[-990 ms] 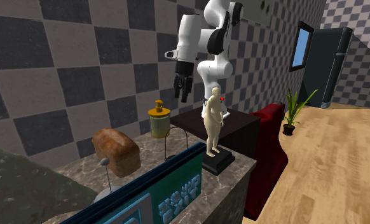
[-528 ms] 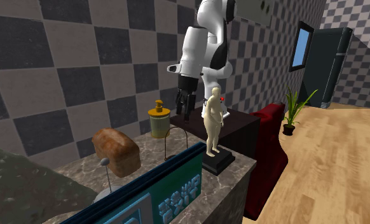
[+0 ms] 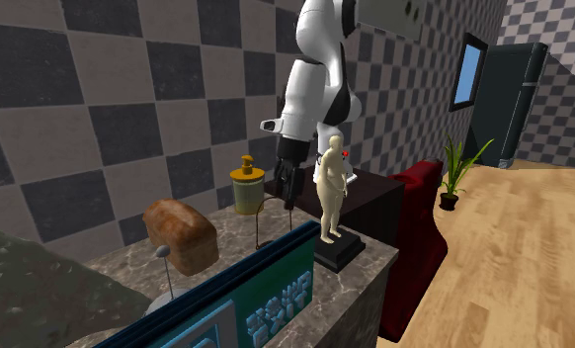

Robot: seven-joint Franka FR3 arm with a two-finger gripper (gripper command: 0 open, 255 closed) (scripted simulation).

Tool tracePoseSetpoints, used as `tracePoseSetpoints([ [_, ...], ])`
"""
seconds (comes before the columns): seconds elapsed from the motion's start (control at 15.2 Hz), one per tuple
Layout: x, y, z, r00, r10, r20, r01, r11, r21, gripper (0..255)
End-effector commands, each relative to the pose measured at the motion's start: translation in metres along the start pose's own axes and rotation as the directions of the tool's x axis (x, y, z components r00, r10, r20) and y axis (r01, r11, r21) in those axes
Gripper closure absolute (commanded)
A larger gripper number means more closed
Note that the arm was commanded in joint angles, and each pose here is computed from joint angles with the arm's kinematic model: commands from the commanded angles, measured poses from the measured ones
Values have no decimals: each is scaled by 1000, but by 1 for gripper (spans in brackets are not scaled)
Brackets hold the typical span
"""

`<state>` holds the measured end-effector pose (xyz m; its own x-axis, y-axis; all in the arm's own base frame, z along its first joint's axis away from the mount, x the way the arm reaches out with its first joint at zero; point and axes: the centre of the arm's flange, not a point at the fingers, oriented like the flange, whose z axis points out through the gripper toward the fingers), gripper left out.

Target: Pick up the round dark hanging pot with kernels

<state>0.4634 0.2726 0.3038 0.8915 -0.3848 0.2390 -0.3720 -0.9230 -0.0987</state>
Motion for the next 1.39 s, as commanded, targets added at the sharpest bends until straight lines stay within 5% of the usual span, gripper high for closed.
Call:
tracePoseSetpoints([
  [0.0, -4, 1, 10, 1000, 0, 0, 0, 1000, 0, 0],
  [0.2, -6, 1, 18, 1000, 0, 0, 0, 1000, 0, 0],
  [0.26, -6, 1, 18, 1000, 0, 0, 0, 1000, 0, 255],
  [0.86, -6, 1, 18, 1000, 0, 0, 0, 1000, 0, 255],
  [1.32, 3, -2, -18, 1000, 0, 0, 0, 1000, 0, 255],
])
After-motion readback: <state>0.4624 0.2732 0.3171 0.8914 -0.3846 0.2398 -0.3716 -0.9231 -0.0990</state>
